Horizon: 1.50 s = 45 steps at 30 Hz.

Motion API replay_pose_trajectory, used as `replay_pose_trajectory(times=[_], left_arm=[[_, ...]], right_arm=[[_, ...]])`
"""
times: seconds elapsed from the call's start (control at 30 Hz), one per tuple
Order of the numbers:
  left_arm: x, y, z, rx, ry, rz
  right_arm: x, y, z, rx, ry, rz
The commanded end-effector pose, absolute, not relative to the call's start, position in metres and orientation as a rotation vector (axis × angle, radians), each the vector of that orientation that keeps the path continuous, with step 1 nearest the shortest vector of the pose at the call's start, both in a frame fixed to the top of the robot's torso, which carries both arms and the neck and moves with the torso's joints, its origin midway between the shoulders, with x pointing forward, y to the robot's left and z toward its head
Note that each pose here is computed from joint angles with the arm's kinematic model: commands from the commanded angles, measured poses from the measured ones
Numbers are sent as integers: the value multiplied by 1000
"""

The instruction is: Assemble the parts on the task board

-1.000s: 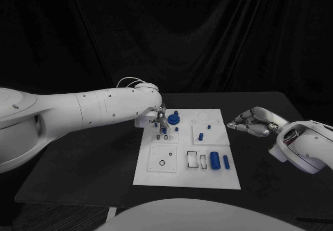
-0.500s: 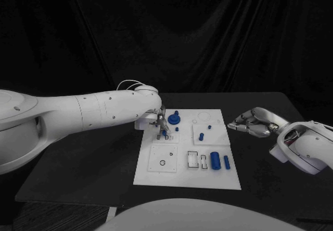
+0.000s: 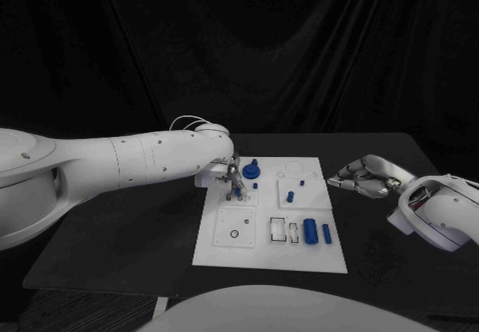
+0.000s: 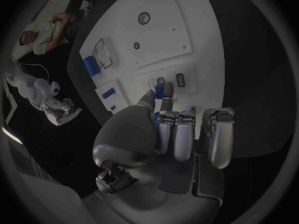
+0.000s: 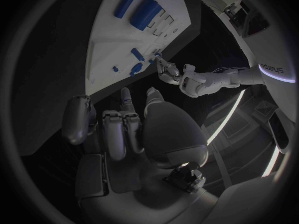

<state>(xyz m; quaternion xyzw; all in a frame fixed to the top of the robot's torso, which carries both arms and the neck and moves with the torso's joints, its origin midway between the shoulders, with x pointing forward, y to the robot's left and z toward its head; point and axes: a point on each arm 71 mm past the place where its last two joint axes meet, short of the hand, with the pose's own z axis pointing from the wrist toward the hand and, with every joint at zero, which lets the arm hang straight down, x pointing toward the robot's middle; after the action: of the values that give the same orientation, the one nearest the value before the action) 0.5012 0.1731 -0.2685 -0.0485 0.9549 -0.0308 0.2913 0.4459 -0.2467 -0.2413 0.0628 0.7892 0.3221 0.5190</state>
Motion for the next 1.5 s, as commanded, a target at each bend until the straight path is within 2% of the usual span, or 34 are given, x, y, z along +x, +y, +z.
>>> replay_pose_trajectory(times=[0.03,1.5], left_arm=[[500,173,-270,-131,2552,-65],[497,172,-283,-131,2576,-72]], right_arm=[[445,-247,-243,157,1907,761],[445,-249,-244,162,1912,754]])
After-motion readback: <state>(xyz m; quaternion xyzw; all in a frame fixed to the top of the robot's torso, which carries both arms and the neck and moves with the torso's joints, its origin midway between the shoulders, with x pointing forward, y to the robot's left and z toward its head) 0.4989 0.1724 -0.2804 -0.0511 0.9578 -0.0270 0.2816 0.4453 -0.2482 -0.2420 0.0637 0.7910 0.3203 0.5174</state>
